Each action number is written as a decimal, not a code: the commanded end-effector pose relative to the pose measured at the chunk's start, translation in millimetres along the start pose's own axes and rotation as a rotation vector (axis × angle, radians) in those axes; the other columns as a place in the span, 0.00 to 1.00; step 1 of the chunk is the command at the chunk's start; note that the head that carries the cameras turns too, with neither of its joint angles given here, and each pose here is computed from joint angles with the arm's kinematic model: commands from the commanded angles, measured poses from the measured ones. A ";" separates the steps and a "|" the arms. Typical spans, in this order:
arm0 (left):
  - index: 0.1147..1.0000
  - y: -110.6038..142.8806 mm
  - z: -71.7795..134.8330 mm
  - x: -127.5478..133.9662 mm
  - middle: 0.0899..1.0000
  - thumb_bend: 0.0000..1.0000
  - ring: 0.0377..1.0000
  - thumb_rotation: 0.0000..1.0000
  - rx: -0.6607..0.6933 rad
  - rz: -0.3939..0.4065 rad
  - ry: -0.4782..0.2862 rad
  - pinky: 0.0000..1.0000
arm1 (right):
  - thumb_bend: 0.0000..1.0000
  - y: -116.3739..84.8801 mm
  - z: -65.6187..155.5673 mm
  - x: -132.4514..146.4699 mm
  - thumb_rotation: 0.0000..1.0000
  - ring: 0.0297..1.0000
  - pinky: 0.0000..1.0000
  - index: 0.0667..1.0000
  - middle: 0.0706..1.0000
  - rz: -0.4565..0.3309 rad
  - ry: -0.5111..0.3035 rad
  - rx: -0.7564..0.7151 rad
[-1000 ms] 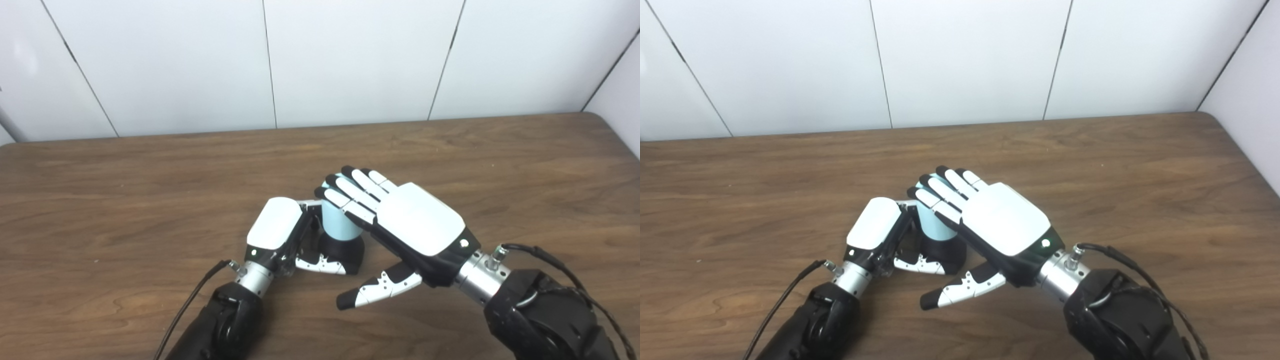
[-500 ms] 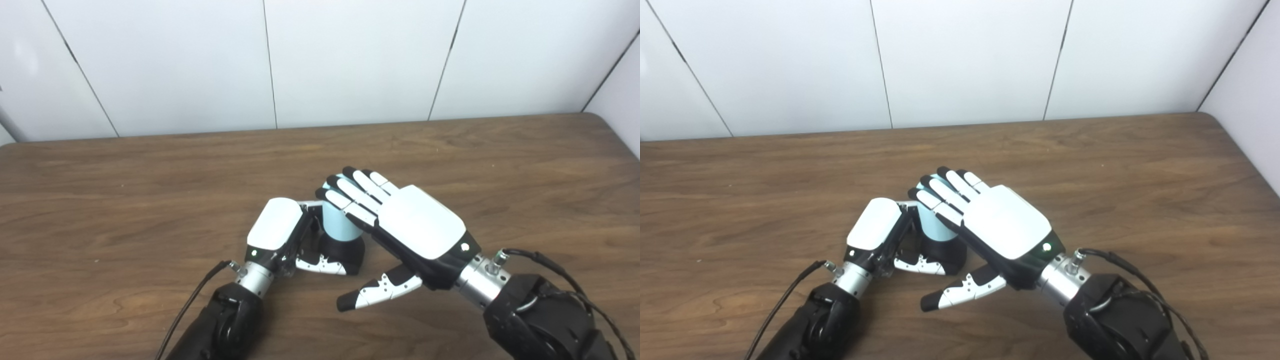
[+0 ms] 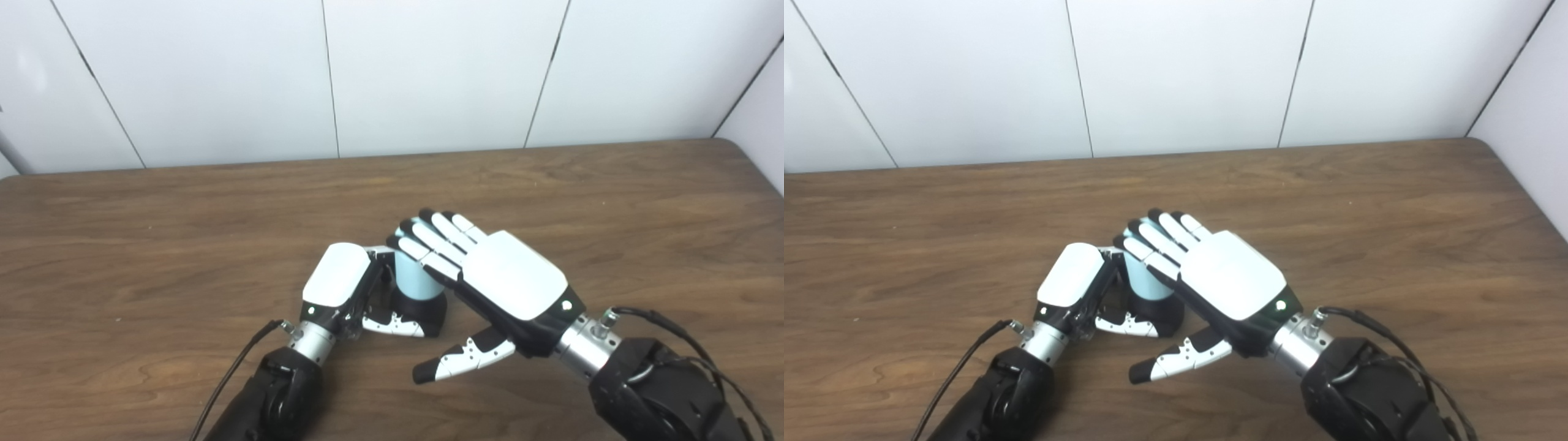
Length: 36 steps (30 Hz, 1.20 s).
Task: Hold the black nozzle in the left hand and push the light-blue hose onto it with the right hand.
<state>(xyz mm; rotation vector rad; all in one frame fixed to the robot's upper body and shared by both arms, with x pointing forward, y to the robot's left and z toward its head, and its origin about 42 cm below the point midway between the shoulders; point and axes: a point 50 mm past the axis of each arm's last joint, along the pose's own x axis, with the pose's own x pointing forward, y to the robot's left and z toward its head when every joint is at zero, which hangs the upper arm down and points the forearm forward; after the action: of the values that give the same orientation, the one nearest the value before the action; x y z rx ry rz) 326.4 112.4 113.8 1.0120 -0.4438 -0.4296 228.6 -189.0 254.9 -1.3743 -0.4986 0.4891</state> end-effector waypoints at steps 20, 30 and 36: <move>0.41 -57.1 -19.3 -53.2 0.50 0.47 0.46 0.00 -0.011 -0.310 0.144 0.36 | 0.67 -1.2 -6.6 -5.2 1.00 1.00 1.00 0.95 0.96 0.063 0.038 0.054; 0.43 -57.0 -19.5 -53.5 0.44 0.48 0.44 0.00 -0.013 -0.294 0.142 0.36 | 0.62 -41.3 -7.7 -2.0 1.00 1.00 1.00 0.98 0.99 -0.150 0.041 0.102; 0.43 -55.9 -21.8 -55.1 0.42 0.48 0.44 0.00 -0.017 -0.292 0.144 0.35 | 0.62 -44.2 -14.0 -2.4 1.00 1.00 1.00 0.97 0.99 -0.178 0.100 0.130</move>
<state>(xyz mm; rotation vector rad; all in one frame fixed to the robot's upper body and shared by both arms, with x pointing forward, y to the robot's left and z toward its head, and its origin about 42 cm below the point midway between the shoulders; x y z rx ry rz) 325.8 111.9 114.1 1.0085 -0.4448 -0.4308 238.8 -206.2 285.0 -1.2157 -0.4439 0.3497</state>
